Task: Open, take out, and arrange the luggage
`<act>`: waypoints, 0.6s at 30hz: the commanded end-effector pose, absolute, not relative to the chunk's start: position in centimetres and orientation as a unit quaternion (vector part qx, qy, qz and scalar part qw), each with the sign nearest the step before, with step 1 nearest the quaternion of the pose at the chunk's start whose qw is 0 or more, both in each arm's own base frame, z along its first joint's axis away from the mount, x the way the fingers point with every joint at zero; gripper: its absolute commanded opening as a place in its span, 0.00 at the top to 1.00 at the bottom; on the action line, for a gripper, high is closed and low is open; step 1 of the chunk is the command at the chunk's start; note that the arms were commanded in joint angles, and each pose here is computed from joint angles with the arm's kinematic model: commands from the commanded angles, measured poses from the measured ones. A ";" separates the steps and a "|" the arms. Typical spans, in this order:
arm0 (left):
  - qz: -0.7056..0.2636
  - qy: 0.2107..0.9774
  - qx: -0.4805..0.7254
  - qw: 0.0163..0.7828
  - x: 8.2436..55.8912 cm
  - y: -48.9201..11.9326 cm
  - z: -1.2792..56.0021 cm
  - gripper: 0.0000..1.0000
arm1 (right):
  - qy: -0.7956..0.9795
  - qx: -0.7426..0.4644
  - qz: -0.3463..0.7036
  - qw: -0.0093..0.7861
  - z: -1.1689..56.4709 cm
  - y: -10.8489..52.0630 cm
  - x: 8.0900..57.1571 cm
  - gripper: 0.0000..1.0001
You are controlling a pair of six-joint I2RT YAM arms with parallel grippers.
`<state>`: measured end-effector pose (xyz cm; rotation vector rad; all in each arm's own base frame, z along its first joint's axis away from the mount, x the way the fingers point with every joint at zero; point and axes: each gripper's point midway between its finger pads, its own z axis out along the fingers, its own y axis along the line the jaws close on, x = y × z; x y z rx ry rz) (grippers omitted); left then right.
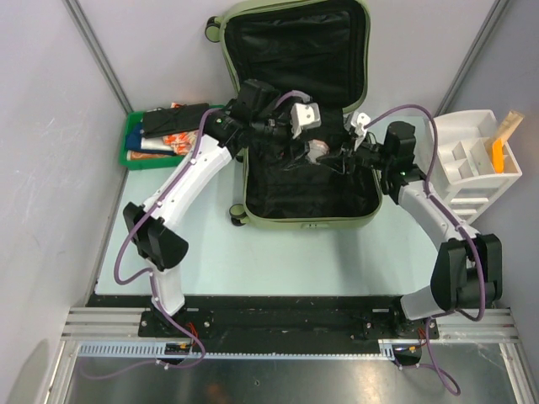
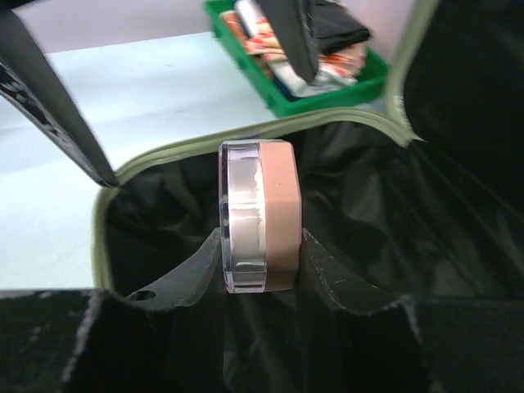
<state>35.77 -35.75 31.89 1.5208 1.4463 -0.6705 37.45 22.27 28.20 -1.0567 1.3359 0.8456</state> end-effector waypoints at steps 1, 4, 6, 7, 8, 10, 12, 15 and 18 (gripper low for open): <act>-0.272 0.625 0.544 0.489 38.1 -35.2 35.5 0.00 | 0.591 -0.411 0.236 0.653 32.2 18.5 40.0 1.00; -0.277 0.645 0.510 0.497 39.7 -34.6 36.3 0.00 | 0.642 -0.345 0.114 0.675 32.6 14.1 42.4 1.00; -0.280 0.657 0.494 0.496 40.5 -34.3 36.2 0.00 | 0.657 -0.329 0.046 0.677 33.2 12.9 43.0 1.00; -0.281 0.661 0.489 0.494 40.8 -34.1 36.0 0.00 | 0.671 -0.294 -0.034 0.679 33.6 10.3 43.9 1.00; -0.282 0.664 0.486 0.494 41.0 -33.9 35.9 0.00 | 0.669 -0.287 -0.064 0.683 34.3 10.2 44.0 1.00; -0.289 0.668 0.483 0.486 41.0 -34.0 35.5 0.00 | 0.688 -0.242 -0.168 0.664 34.4 7.1 44.7 1.00; -0.298 0.672 0.480 0.479 40.8 -34.2 35.1 0.00 | 0.682 -0.246 -0.225 0.651 34.8 5.9 44.9 1.00; -0.306 0.673 0.480 0.473 40.6 -34.4 34.8 0.00 | 0.671 -0.245 -0.296 0.634 35.4 3.6 45.4 1.00; -0.304 0.676 0.480 0.470 40.6 -34.3 34.4 0.00 | 0.665 -0.222 -0.380 0.604 35.9 -0.3 45.9 1.00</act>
